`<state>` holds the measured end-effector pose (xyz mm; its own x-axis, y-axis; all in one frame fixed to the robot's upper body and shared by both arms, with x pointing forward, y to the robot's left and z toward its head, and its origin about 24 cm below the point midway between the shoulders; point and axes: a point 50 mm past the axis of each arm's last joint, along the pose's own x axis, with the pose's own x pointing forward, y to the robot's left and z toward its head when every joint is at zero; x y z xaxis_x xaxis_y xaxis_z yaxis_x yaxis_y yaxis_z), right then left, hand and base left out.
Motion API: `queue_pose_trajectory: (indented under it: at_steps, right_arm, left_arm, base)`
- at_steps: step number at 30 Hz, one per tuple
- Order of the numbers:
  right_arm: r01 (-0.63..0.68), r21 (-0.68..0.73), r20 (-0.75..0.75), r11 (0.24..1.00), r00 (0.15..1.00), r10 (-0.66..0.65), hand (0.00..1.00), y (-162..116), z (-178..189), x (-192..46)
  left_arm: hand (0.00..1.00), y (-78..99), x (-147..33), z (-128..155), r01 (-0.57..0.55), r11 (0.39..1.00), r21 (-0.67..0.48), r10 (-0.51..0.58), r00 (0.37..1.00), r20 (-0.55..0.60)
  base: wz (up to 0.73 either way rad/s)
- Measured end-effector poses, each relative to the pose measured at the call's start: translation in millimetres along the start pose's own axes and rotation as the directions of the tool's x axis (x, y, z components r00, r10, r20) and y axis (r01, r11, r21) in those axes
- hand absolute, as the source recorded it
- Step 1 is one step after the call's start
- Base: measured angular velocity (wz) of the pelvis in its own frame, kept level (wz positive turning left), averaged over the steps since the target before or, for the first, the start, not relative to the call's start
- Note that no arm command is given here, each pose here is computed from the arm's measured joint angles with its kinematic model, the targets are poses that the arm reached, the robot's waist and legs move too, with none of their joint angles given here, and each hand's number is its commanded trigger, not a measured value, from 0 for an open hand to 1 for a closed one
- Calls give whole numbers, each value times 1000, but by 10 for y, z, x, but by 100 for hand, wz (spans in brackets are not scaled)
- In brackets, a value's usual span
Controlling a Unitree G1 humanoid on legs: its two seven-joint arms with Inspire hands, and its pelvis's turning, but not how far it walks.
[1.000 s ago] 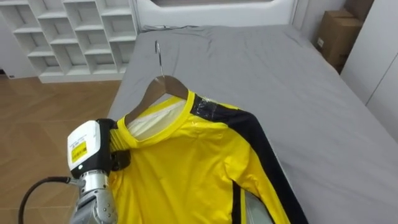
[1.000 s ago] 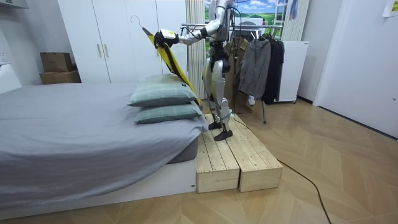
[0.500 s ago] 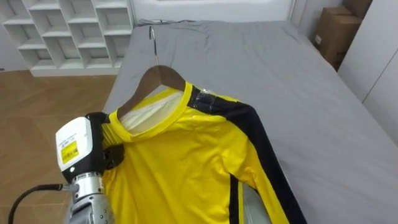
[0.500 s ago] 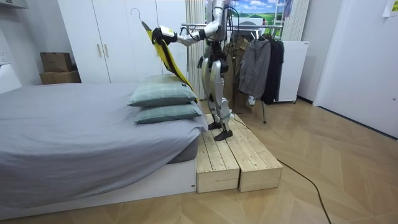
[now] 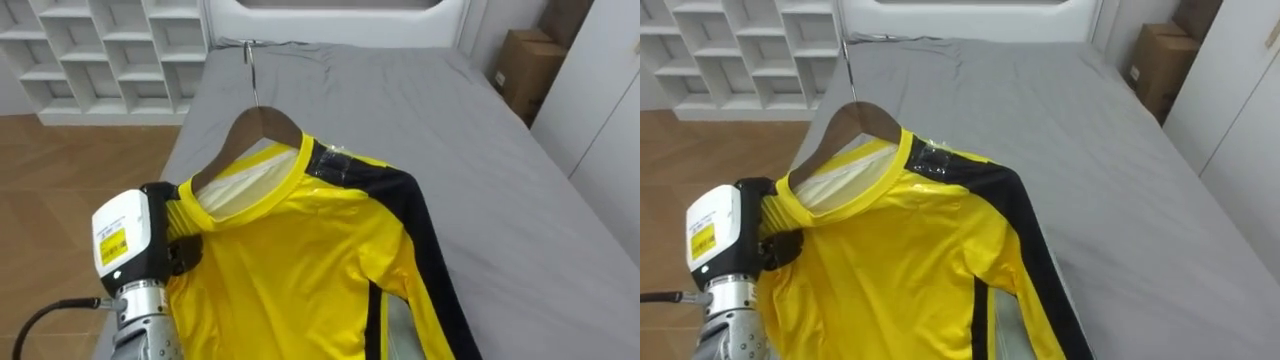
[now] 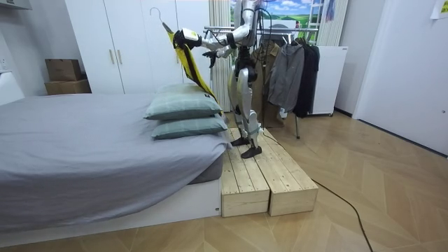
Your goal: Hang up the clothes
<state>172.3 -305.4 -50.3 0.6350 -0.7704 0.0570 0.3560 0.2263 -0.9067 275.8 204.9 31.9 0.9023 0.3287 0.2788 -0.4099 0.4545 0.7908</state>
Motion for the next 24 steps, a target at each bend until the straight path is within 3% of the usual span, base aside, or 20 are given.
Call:
queue_pose_trajectory:
  at_steps: [6, 11, 24]
  right_arm:
    - [102, 56, 278, 993, 954, -114, 0, -174, 578, 43]
    - [133, 83, 398, 988, 904, -156, 0, -252, 831, -12]
    - [-5, 92, 573, 996, 818, -49, 0, -243, 1300, -192]
  left_arm:
    - [100, -37, -43, 105, 31, 1000, 0, -31, 998, 53]
    - [100, -52, -53, 100, 56, 998, 9, -57, 997, 55]
    - [100, -117, -111, 134, 81, 997, -13, -80, 996, 45]
  base:
    - [-4]
    - [-5]
    - [-4]
